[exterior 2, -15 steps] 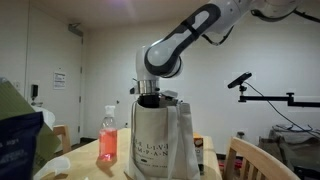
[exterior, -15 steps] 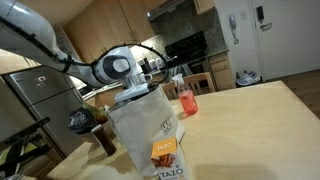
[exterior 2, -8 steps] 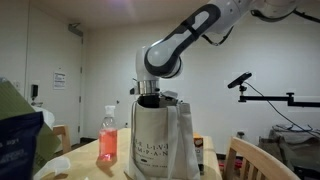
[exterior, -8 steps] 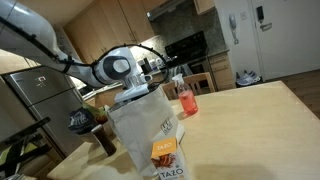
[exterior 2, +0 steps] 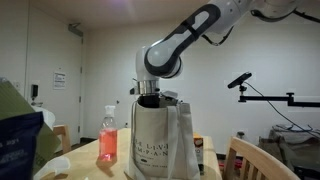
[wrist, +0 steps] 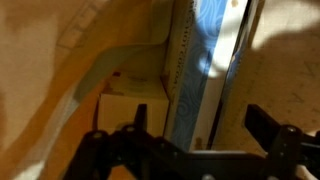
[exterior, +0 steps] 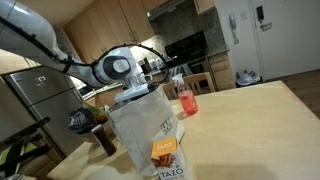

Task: Unpack the objects from the carrier bag to the table

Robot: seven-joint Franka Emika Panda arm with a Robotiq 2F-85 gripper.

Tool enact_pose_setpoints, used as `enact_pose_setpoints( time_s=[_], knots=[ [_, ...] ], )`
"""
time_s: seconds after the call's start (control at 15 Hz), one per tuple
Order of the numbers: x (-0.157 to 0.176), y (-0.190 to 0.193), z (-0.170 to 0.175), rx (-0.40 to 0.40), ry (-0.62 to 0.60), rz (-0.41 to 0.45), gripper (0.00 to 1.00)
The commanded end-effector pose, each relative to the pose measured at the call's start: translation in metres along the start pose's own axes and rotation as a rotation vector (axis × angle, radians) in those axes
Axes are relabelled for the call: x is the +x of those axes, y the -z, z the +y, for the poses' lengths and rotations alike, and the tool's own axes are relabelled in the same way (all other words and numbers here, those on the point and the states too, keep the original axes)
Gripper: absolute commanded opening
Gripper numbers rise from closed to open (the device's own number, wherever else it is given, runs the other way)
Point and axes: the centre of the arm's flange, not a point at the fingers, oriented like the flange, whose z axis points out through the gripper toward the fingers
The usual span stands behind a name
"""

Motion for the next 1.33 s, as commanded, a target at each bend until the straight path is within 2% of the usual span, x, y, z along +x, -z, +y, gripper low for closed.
enact_pose_setpoints(
  time_s=[0.0, 1.27],
  knots=[
    [0.000, 0.000, 0.000, 0.000, 0.000, 0.000, 1.00],
    [0.014, -0.002, 0.007, -0.013, 0.015, -0.013, 1.00]
  ],
)
